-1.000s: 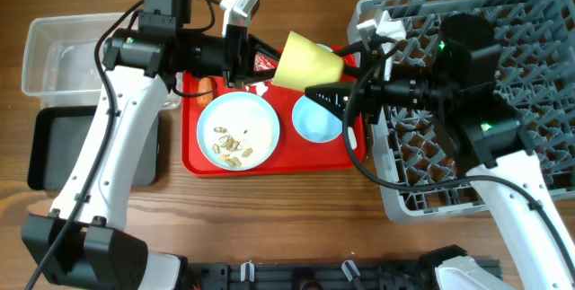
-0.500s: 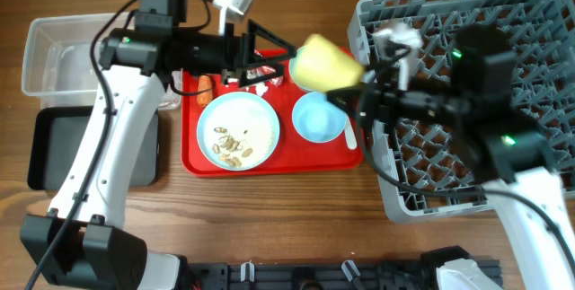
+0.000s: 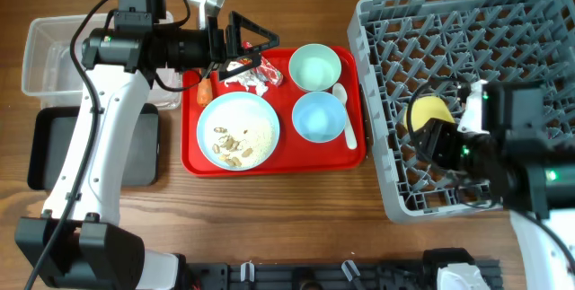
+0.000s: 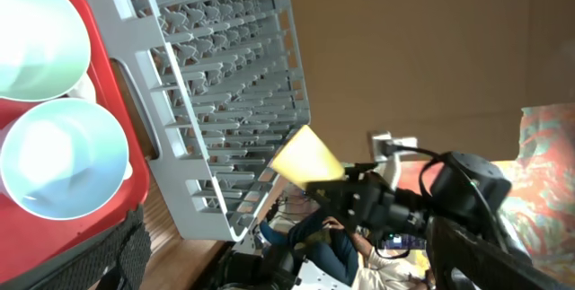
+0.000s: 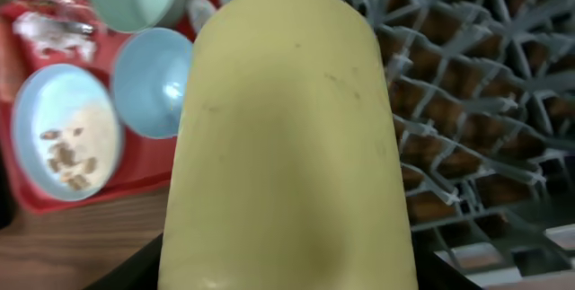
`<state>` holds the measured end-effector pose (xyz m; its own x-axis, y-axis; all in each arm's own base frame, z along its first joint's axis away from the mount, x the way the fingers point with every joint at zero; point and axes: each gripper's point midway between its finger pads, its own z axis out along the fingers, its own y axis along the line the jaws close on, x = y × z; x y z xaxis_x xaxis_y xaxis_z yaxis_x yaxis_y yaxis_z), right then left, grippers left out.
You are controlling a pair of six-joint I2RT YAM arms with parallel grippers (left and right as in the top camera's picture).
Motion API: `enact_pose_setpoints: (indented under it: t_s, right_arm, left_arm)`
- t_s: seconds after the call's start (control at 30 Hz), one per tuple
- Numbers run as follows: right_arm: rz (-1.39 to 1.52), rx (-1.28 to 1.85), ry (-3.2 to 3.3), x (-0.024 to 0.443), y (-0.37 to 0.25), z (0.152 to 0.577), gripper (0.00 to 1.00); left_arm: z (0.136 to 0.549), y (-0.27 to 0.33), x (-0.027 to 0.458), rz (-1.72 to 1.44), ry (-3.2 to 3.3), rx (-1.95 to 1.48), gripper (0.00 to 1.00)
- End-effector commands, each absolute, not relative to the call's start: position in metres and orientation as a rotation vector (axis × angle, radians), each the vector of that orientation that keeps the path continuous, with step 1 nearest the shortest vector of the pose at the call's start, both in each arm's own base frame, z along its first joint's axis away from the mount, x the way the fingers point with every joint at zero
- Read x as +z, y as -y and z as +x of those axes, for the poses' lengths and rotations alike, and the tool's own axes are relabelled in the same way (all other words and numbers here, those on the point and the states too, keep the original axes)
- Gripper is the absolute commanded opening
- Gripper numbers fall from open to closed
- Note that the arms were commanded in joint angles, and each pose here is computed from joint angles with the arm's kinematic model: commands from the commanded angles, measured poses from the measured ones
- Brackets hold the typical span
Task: Sort waste into correct bins and load items into the dishwasher rack
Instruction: 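Lower the yellow cup into the dish rack and open right gripper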
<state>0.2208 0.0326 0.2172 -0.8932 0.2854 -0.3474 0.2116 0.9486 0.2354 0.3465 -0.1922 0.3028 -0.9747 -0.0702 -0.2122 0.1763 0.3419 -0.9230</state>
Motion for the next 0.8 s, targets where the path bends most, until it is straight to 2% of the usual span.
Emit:
enact_pose_setpoints:
  t_s: [0.0, 0.1, 0.2, 0.3, 0.37, 0.57, 0.77]
  right_arm:
    - [0.476, 0.143, -2.825, 0.193, -0.019, 0.23, 0.54]
    - [0.494, 0.116, -2.918, 0.172, -0.02, 0.238, 0.54]
    - [0.503, 0.102, -2.966, 0.151, -0.021, 0.255, 0.6]
    - [0.51, 0.106, -3.019, 0.13, -0.024, 0.267, 0.82]
    - [0.511, 0.16, -3.043, 0.127, -0.03, 0.266, 0.87]
    - [0.458, 0.229, -2.931, 0.158, -0.036, 0.273, 0.88]
    - [0.024, 0.554, -2.619, 0.228, -0.097, 0.286, 0.79]
  left_arm:
    - [0.348, 0.19, 0.299, 0.091, -2.398, -1.664, 1.0]
    - [0.347, 0.19, 0.298, 0.082, -2.407, -1.668, 1.0]
    - [0.346, 0.19, 0.298, 0.079, -2.412, -1.67, 1.0]
    - [0.345, 0.19, 0.297, 0.074, -2.416, -1.673, 1.0]
    - [0.343, 0.19, 0.296, 0.063, -2.428, -1.677, 1.0]
    - [0.349, 0.184, 0.285, 0.02, -2.471, -1.581, 1.0]
    - [0.358, 0.164, 0.28, -0.063, -2.48, -1.489, 1.0]
